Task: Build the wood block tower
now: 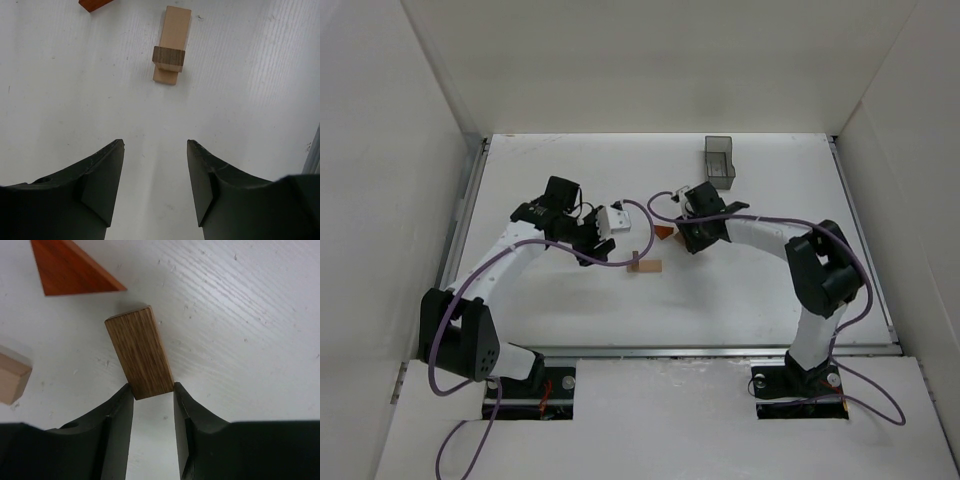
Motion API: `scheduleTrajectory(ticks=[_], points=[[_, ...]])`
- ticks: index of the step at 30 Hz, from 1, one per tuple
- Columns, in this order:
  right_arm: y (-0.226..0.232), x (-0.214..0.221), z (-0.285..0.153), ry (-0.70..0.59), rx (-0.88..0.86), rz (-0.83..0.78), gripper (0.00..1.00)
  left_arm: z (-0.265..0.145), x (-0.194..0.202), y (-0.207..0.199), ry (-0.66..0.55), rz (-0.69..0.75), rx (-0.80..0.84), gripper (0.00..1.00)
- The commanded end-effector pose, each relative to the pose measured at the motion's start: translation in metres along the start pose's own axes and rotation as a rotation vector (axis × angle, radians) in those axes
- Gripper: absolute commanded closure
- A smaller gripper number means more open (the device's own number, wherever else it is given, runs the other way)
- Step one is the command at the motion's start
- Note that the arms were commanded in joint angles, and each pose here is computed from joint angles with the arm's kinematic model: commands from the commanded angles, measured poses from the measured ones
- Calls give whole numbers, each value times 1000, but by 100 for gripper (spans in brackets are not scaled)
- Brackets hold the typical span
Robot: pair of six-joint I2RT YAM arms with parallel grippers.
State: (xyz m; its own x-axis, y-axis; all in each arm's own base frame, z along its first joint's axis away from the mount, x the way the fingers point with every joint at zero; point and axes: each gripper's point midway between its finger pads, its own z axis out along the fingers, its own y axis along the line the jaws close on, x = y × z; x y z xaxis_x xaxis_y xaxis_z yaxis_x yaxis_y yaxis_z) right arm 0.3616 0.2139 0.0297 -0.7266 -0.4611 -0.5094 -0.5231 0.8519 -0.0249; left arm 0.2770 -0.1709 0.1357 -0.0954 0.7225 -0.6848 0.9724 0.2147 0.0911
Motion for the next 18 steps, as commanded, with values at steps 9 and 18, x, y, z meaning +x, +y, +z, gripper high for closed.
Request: scheduleTrajectory(ticks=[9,18], points=[[66,-87,-153,-581,-380,-215,100,-46,-70,2,-181,284,-10,50],[108,-104,-214,-749,-610,-385,100,-70,-151,-13,-459,484,62,41]])
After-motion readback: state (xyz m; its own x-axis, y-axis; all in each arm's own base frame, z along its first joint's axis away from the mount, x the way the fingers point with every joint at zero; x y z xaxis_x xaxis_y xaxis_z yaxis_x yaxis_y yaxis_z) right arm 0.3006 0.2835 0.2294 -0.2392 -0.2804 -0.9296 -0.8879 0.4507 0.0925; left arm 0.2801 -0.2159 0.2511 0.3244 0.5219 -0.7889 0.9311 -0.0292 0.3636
